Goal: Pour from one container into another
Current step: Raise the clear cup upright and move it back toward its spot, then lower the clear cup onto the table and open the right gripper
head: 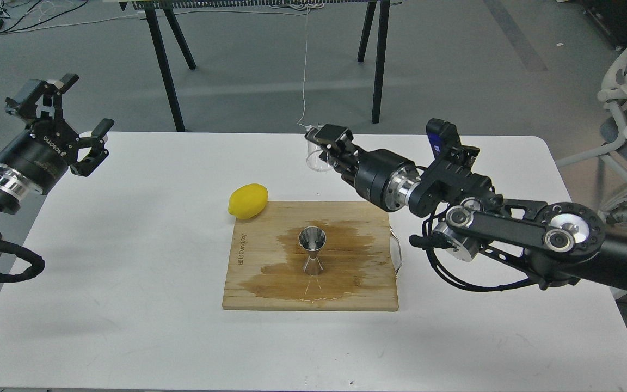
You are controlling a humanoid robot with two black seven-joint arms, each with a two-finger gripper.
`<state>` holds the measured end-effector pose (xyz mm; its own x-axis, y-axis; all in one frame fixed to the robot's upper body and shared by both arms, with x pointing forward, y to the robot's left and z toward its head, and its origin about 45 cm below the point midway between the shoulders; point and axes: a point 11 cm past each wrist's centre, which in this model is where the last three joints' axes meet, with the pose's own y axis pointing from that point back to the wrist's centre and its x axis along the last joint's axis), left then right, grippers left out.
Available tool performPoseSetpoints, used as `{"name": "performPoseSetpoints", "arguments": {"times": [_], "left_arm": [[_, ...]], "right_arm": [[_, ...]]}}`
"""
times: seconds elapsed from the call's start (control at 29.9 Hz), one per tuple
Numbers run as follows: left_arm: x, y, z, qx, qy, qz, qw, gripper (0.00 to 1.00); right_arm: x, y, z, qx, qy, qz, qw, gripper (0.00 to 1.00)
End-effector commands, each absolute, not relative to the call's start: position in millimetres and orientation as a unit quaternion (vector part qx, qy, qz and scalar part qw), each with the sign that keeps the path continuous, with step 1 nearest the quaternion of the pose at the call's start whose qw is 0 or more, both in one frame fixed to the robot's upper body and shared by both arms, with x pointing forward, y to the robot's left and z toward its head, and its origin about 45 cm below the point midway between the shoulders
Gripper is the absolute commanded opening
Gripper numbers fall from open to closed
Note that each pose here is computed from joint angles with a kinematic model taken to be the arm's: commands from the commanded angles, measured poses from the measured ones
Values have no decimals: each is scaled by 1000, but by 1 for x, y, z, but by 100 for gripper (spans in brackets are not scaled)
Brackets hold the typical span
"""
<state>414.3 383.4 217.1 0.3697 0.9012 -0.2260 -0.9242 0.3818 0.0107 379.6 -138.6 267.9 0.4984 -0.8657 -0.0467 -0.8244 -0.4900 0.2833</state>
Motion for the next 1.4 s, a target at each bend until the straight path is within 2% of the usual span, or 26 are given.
{"name": "performPoseSetpoints", "arguments": {"times": [0.0, 0.1, 0.2, 0.37, 0.5, 0.8, 1.37], "left_arm": [[414, 384, 217, -59, 97, 553, 825, 97], [414, 383, 217, -59, 98, 553, 826, 97], [414, 382, 217, -59, 98, 552, 826, 97], [414, 382, 216, -59, 99, 552, 826, 97], [415, 374, 213, -64, 104, 547, 828, 97], [416, 367, 210, -67, 109, 542, 830, 97], [416, 367, 210, -67, 109, 542, 830, 97]], "right_arm": [[403, -182, 283, 795, -555, -246, 6, 30], [415, -234, 283, 709, -596, -366, -92, 31], [416, -298, 264, 607, -634, -446, -176, 31], [389, -375, 208, 456, -674, -526, -245, 31], [367, -406, 174, 380, -681, -561, -278, 31], [353, -413, 151, 333, -670, -597, -290, 31], [324, -392, 96, 304, -683, -627, -220, 31]]}}
